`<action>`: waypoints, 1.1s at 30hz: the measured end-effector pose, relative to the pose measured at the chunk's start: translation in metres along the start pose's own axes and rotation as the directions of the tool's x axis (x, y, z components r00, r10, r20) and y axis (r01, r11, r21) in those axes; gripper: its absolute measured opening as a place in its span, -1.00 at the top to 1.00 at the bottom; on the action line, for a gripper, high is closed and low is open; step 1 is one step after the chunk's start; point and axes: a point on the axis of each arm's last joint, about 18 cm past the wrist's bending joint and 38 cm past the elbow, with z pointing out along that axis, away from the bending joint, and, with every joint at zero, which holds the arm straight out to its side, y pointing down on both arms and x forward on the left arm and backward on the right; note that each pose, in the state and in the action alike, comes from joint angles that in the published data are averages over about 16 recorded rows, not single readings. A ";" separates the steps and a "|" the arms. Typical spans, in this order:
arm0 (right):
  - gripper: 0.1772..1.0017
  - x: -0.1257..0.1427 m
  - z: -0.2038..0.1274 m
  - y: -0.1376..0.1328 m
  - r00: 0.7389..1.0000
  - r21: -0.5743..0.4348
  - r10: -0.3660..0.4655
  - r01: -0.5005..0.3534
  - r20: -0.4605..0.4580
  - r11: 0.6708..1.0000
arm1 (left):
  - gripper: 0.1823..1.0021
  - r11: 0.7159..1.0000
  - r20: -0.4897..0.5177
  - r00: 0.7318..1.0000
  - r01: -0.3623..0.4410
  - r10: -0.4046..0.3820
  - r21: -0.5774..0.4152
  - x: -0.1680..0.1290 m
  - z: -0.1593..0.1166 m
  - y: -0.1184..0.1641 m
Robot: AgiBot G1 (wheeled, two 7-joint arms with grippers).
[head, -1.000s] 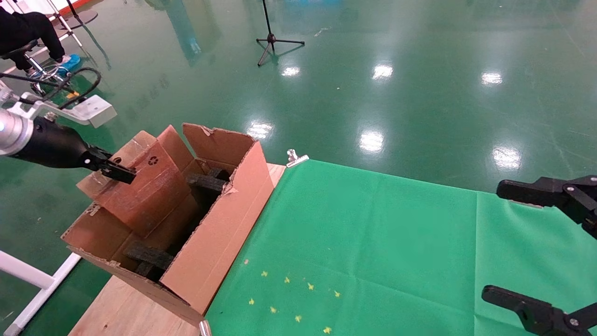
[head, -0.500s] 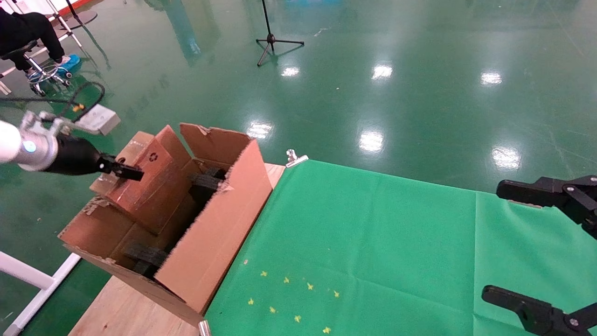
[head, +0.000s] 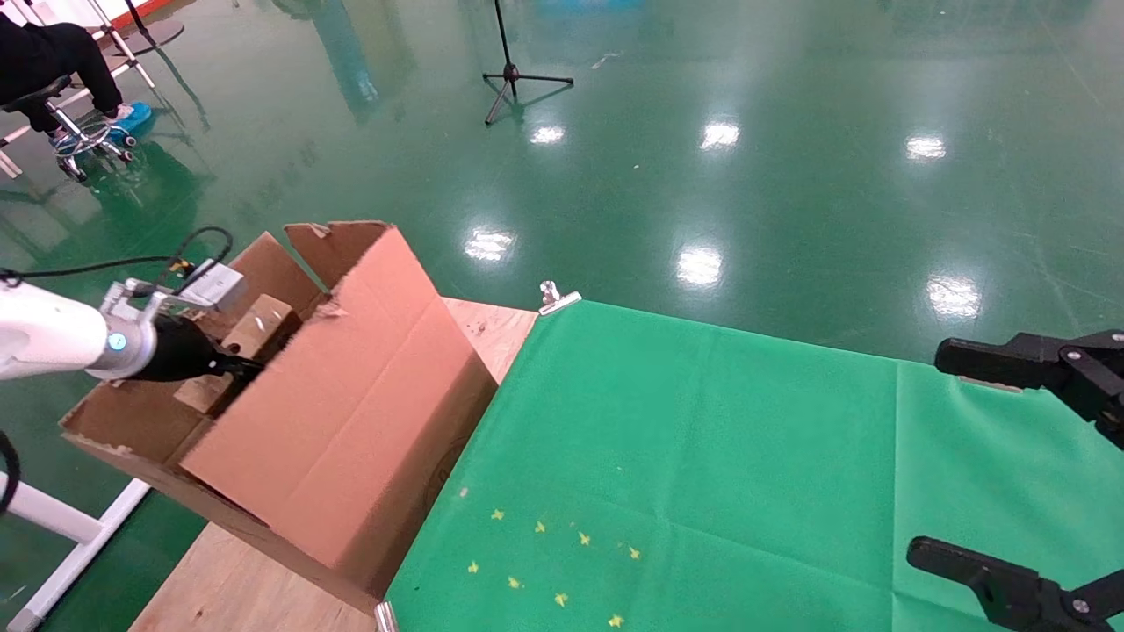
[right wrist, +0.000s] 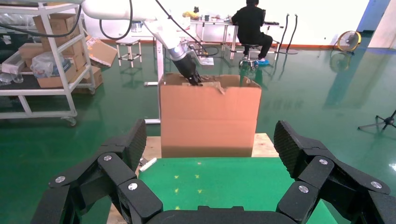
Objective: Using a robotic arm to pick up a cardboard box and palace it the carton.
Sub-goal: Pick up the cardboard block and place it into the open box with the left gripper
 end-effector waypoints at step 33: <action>-1.00 0.000 0.000 0.000 1.000 0.000 0.000 0.000 0.000 1.000 | 0.71 0.996 -0.099 0.991 0.085 -0.087 -0.027 0.059 0.045 0.035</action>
